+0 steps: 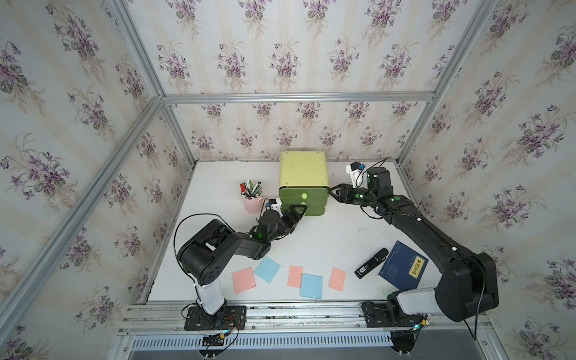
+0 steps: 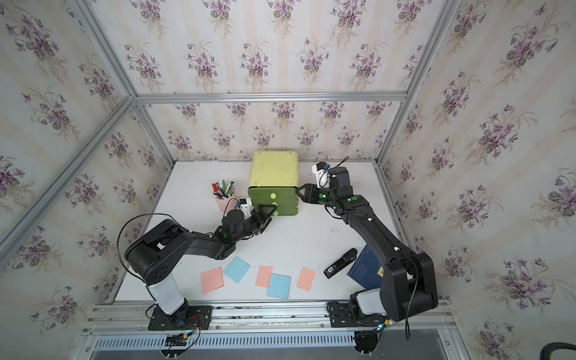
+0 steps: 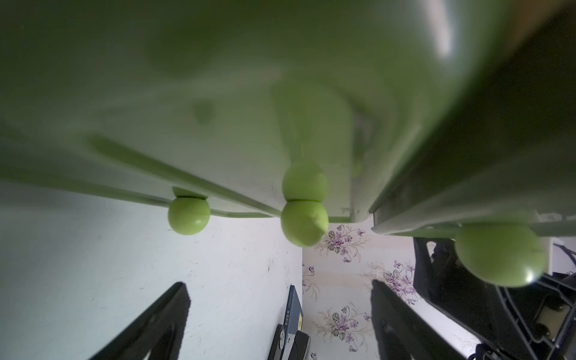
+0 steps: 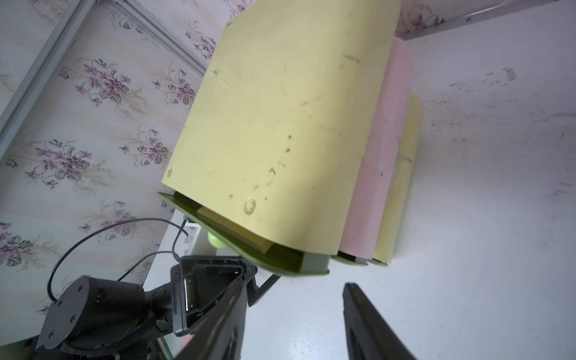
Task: Please put the sticky notes in the drawer by color
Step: Open the drawer in the storage box.
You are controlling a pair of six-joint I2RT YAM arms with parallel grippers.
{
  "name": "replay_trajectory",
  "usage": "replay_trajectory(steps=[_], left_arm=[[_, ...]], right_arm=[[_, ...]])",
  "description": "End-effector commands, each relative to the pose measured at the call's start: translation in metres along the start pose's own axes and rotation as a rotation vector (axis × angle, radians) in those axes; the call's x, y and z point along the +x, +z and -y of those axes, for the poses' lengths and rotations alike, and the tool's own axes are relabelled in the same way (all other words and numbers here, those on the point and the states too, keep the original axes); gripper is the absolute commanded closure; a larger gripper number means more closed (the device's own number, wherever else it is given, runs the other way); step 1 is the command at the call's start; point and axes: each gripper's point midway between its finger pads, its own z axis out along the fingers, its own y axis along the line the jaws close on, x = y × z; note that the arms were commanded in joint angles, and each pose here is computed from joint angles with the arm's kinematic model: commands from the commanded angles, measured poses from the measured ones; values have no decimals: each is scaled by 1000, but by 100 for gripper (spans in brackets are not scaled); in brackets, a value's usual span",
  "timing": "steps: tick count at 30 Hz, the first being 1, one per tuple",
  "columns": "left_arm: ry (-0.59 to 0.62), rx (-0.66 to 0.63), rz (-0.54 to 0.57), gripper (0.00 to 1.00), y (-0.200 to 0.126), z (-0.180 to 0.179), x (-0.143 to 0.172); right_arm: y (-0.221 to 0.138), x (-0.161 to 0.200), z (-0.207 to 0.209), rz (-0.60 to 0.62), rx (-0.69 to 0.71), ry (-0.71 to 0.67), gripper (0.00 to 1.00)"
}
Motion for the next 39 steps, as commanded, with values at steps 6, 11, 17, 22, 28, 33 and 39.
replay_trajectory(steps=[6,11,17,22,28,33,39], left_arm=[[-55,69,95,16,11,5,-9],[-59,76,100,18,12,4,-5],[-50,74,137,19,0,11,2],[-24,48,153,19,-9,18,0],[27,17,177,19,-20,29,-7],[37,19,195,19,-26,32,-12],[28,-15,185,19,-24,22,-9]], right_arm=[[5,-21,-1,55,12,-82,53],[14,-30,10,59,61,-82,54],[18,-34,17,73,101,-83,55],[4,-51,-2,143,69,-116,55],[15,-82,-10,137,54,-116,51],[41,-97,1,111,71,-78,43],[65,-103,13,75,89,-47,41]])
